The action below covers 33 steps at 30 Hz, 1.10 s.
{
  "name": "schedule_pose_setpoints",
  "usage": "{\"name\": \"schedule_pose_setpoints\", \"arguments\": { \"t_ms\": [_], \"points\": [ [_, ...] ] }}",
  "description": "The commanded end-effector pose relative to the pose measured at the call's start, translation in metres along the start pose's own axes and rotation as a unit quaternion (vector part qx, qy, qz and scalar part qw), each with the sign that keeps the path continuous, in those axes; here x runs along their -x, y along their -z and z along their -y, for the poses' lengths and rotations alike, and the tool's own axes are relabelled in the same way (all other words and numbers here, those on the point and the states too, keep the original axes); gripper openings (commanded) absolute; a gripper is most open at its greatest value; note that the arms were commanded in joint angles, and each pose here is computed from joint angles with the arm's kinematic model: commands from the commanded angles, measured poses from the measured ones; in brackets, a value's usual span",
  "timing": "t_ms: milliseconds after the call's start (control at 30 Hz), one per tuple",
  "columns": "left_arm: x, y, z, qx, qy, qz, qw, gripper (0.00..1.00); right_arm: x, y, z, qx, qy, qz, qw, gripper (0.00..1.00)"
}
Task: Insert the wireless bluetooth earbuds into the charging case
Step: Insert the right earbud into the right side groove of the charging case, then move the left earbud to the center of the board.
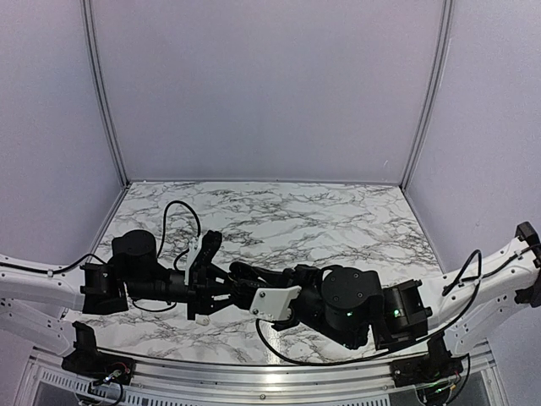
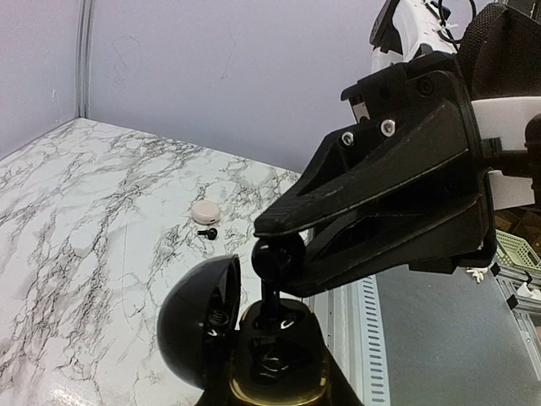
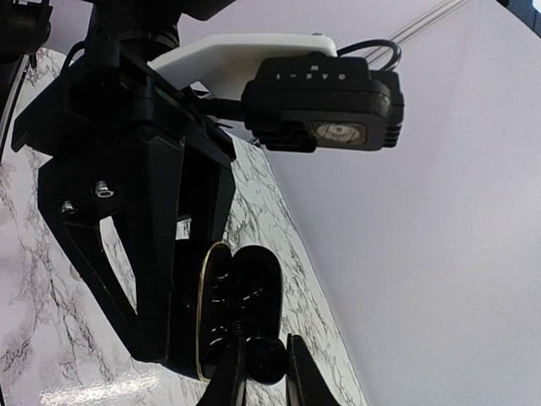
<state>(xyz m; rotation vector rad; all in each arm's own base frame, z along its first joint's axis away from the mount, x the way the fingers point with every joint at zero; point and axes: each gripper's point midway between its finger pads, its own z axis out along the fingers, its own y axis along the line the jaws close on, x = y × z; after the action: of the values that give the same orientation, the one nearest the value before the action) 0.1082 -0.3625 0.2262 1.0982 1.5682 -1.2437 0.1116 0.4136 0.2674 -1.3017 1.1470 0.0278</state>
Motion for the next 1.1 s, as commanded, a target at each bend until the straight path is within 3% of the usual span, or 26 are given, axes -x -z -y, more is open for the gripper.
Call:
{"name": "schedule_pose_setpoints", "arguments": {
  "t_ms": [0,433,733,967,1067],
  "points": [
    [0.031,0.003,0.008,-0.014,-0.023,0.046,0.999,0.0,0.02,0.002,-0.014,0.043,0.007,0.029,0.999,0.12],
    [0.035,0.006,0.013,-0.024,-0.035,0.055,0.998,0.0,0.027,0.002,-0.026,0.076,-0.001,0.044,0.996,0.15],
    [0.038,0.007,0.013,-0.023,-0.039,0.061,0.997,0.0,0.042,0.014,-0.012,0.08,-0.035,0.077,0.993,0.32],
    [0.038,0.008,0.012,-0.019,-0.045,0.069,0.996,0.0,0.053,0.025,-0.008,0.095,-0.052,0.111,0.988,0.36],
    [0.041,0.012,0.013,-0.019,-0.054,0.083,0.995,0.0,0.063,0.035,0.003,0.094,-0.072,0.136,0.984,0.42]
  ]
}}
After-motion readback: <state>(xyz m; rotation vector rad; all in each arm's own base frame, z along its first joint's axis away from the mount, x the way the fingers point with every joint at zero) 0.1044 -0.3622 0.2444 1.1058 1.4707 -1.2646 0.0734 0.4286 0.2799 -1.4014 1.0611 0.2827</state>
